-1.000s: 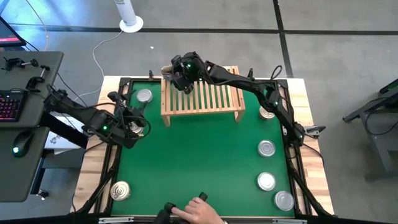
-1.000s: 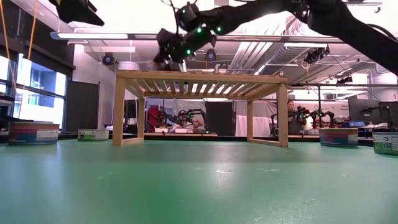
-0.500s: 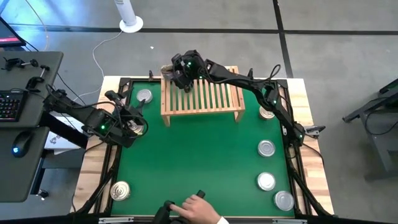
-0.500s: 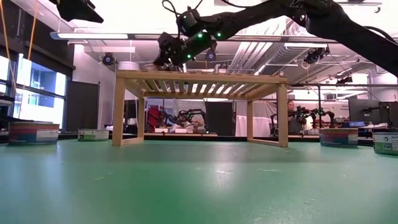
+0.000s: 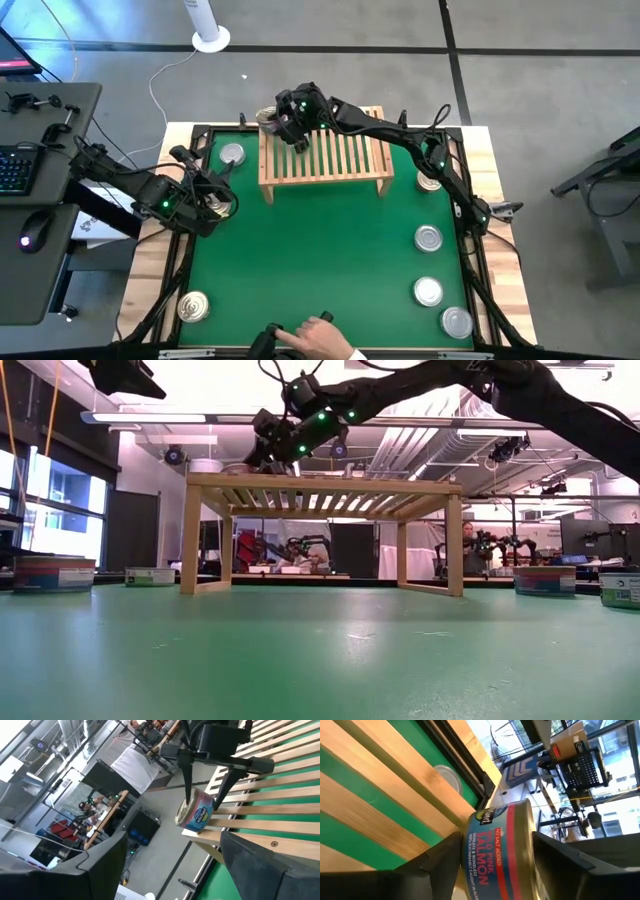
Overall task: Stack canned seafood by type on shelf
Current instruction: Put the center blue tuna can on the shelf
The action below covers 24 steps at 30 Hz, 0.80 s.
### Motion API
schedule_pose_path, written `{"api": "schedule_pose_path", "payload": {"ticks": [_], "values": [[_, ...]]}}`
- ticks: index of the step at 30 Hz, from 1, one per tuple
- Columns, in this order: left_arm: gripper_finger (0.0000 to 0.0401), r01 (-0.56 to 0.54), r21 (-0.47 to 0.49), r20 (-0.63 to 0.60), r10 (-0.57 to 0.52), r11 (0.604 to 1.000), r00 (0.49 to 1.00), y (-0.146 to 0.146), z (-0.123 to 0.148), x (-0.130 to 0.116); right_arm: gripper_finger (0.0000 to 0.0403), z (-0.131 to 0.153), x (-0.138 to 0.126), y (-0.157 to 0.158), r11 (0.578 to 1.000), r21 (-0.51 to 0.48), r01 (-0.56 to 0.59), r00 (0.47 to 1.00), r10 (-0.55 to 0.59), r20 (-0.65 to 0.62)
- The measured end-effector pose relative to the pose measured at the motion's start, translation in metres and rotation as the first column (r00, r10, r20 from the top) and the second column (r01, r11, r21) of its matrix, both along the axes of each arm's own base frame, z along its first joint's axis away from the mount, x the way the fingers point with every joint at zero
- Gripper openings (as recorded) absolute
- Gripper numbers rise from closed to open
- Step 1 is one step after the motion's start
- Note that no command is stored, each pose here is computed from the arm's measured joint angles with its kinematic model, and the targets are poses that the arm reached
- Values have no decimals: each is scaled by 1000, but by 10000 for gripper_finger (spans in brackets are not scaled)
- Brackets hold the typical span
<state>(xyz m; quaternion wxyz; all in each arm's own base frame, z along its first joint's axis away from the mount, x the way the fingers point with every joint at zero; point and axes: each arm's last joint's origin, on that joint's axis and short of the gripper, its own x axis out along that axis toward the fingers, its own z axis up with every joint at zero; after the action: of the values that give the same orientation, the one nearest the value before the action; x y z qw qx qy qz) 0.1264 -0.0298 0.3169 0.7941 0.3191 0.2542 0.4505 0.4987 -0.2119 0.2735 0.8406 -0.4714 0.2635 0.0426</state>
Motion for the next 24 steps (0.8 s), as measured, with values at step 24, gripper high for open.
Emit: {"api": "schedule_pose_path", "payload": {"ticks": [24], "values": [[305, 11, -65, 5, -10, 998, 1000, 0, -2, 0, 296, 71, -62, 19, 897, 408, 172, 984, -135, -119]]}}
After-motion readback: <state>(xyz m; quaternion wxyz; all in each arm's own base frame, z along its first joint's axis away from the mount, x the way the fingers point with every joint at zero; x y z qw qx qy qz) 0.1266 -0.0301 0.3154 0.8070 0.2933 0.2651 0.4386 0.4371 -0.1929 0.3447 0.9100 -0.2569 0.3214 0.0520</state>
